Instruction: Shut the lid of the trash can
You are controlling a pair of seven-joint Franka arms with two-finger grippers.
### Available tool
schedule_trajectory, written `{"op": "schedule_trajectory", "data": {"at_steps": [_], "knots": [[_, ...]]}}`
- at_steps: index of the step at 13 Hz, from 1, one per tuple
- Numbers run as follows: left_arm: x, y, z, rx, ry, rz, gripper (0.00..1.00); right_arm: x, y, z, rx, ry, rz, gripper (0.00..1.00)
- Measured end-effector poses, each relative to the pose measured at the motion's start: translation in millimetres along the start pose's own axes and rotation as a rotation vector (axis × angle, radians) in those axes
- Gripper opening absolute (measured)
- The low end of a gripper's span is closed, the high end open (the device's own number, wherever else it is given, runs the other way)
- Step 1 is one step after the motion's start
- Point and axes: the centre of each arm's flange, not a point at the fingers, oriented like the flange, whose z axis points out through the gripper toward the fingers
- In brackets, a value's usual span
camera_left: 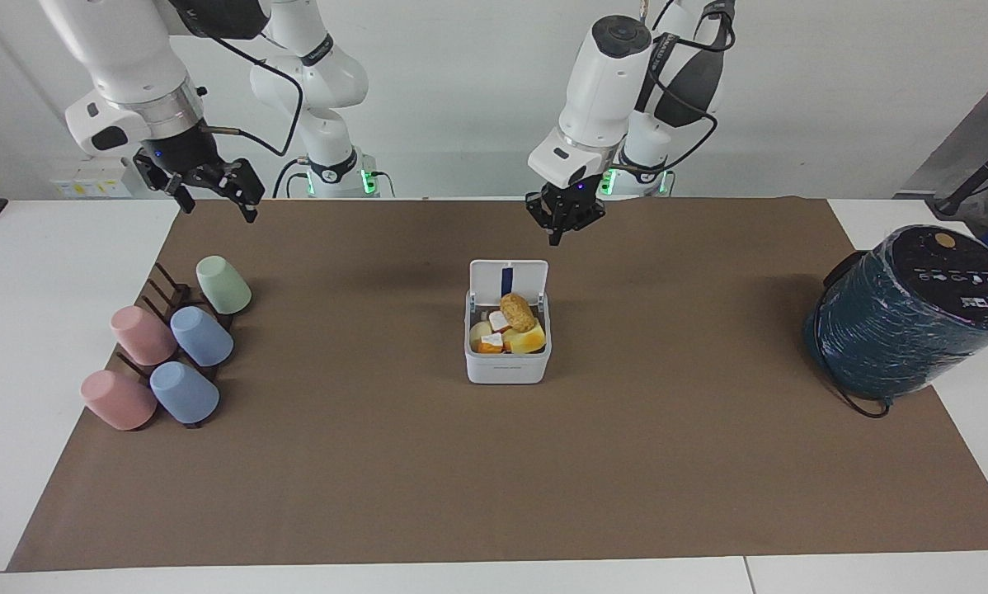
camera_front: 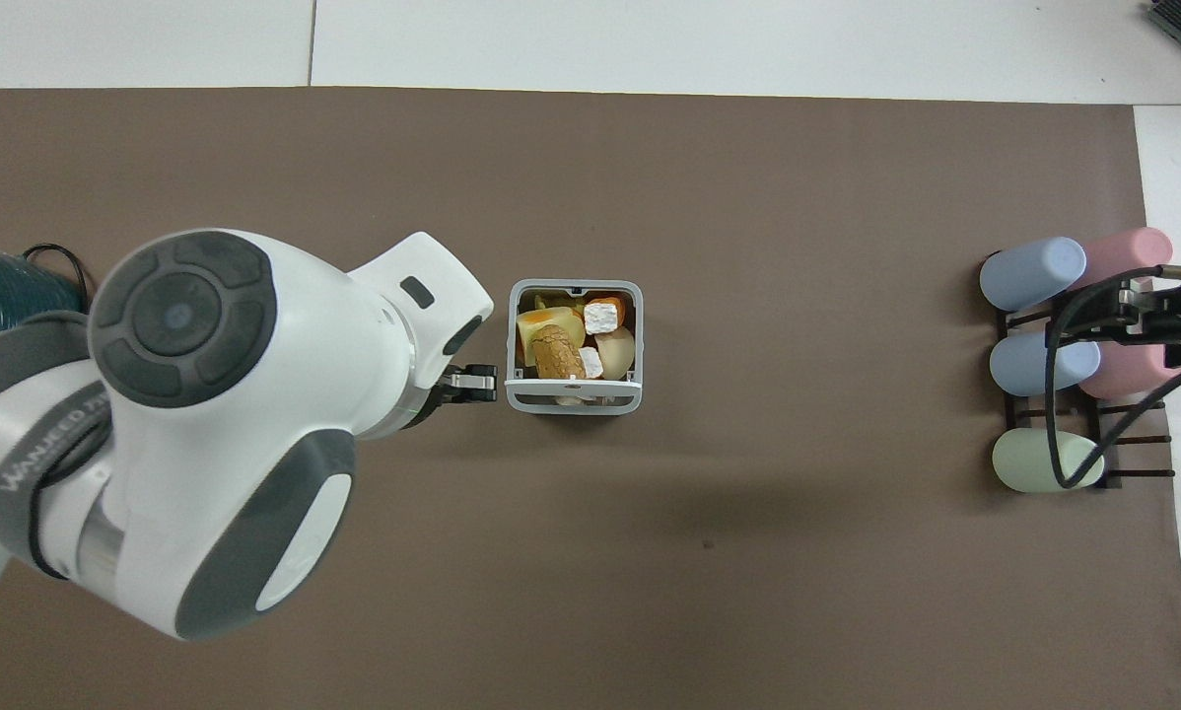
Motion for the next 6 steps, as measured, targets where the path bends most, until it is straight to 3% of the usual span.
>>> {"op": "schedule_trajectory", "data": {"at_steps": [6], "knots": [[9.3,15.1,25.6,-0.117,0.079,-0.054,0.01,0.0,0.0,0.0,0.000,0.000,0.000,1.00]]}}
